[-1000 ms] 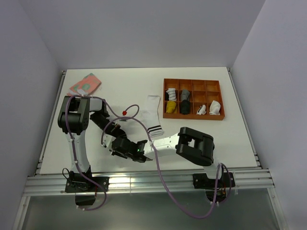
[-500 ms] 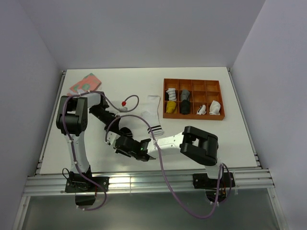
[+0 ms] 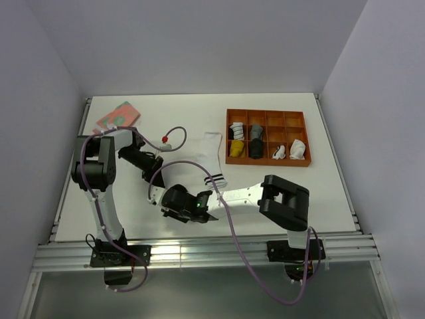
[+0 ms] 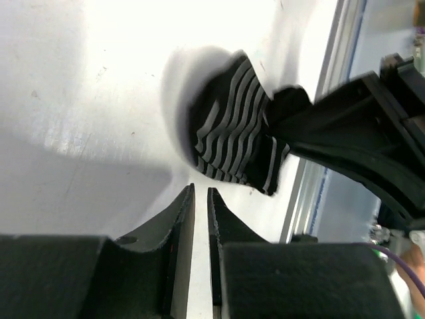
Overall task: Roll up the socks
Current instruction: Roll the sock at the center of the board.
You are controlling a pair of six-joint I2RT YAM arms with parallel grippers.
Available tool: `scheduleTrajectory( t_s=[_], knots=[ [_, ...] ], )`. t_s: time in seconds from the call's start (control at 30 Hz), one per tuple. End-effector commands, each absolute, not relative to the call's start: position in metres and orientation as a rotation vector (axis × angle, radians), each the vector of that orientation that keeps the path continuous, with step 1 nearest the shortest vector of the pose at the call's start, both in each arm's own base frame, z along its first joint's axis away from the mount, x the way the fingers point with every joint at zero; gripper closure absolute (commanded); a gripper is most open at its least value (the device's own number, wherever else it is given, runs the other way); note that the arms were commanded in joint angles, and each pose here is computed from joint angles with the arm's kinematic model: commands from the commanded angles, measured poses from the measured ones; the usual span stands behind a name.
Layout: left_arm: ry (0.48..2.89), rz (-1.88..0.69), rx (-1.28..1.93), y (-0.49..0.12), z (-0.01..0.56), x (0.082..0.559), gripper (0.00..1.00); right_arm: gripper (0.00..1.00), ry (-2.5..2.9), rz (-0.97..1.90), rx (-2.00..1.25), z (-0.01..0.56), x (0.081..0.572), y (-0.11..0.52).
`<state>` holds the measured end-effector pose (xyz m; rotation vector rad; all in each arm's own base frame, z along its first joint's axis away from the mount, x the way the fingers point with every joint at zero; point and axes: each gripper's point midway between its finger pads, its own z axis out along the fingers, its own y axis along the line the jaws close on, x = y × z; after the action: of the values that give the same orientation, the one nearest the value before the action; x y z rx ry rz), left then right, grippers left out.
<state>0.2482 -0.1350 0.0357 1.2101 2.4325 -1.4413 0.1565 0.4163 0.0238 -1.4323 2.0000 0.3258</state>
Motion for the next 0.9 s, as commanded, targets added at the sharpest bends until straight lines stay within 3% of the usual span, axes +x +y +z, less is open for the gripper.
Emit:
scheduleTrajectory(
  t_s=[0.0,0.27,0.5,0.67,0.87],
  knots=[
    [2.366,-1.333,1.155,-0.136,0.053,0.267,0.82,0.91,2.103,0.472,-1.488,0.034,0.139,0.42],
    [2.312,-1.027,0.942,-0.119,0.074,0.314,0.79,0.91,2.36,0.666,-1.431,0.023,0.156,0.408],
    [2.241,-0.852,0.542,-0.071,0.11,0.375,0.75,0.9,2.464,0.852,-1.393,0.022,0.161,0.406],
    [2.136,-0.832,0.61,-0.067,0.128,0.369,0.74,0.89,2.546,0.926,-1.402,0.016,0.161,0.404],
    [1.962,-0.675,0.787,-0.07,0.144,0.336,0.65,0.88,2.655,1.036,-1.36,0.016,0.169,0.413]
  ],
)
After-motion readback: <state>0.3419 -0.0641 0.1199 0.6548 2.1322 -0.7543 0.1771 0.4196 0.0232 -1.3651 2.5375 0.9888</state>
